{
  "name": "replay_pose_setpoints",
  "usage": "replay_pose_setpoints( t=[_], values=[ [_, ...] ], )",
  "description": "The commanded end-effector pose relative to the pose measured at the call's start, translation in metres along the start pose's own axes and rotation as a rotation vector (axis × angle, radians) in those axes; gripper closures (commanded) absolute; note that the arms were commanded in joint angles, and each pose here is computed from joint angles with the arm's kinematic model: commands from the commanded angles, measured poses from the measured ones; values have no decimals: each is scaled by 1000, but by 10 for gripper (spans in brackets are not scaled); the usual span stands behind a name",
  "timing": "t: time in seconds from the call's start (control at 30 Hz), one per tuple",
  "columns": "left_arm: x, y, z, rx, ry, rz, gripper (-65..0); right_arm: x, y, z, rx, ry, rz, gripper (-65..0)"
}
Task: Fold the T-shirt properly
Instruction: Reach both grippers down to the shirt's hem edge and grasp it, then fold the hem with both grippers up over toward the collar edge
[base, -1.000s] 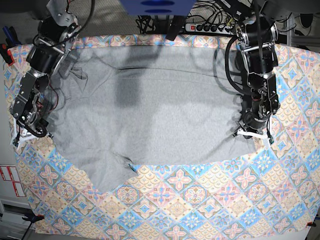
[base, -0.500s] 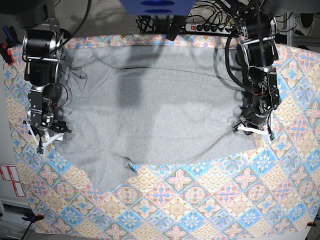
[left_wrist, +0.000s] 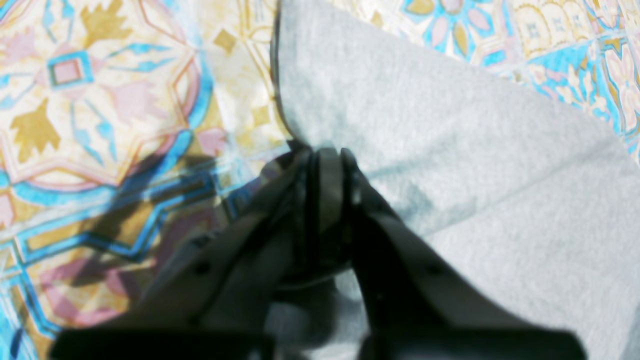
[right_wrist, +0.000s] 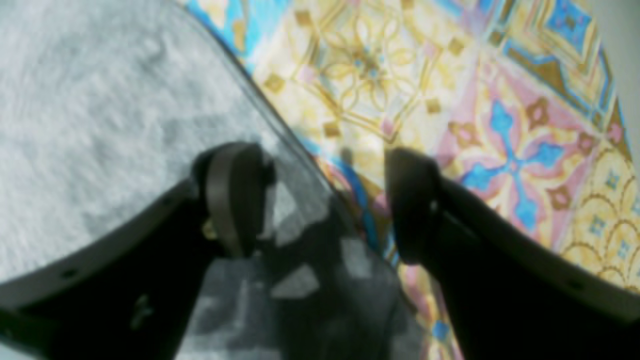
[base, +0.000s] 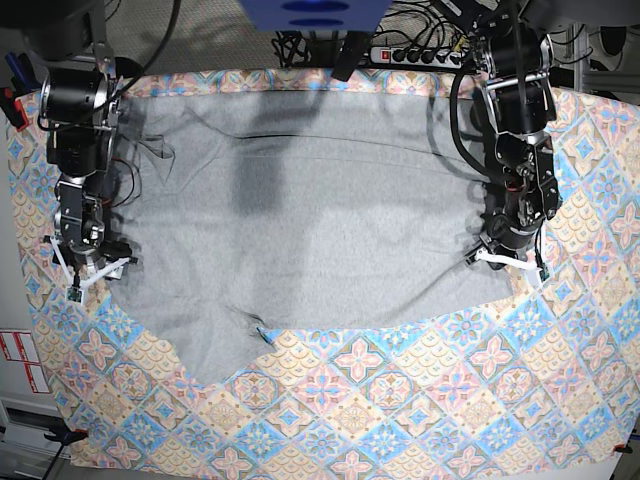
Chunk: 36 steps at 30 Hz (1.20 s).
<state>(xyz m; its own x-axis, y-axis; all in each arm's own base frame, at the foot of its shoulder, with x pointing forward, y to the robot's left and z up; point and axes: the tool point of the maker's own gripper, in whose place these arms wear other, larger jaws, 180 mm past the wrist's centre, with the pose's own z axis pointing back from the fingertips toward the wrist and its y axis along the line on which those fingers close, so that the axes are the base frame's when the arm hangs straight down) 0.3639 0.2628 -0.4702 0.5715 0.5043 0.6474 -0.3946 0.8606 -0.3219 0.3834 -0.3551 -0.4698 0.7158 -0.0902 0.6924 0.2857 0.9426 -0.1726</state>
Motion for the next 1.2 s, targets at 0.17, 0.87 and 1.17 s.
replay_pose_setpoints(
  t=[0.17,0.87,1.17],
  values=[
    [17,-4,0,-9,-35,-6,0,5,3,-2,51,-11,12,-386],
    [17,-5,0,-10,-35,-5,0,37,50,16,319,-148,77,0],
    [11,2,3,1,-28,-7,0,53,17,37,258,-265,25,0]
  ],
)
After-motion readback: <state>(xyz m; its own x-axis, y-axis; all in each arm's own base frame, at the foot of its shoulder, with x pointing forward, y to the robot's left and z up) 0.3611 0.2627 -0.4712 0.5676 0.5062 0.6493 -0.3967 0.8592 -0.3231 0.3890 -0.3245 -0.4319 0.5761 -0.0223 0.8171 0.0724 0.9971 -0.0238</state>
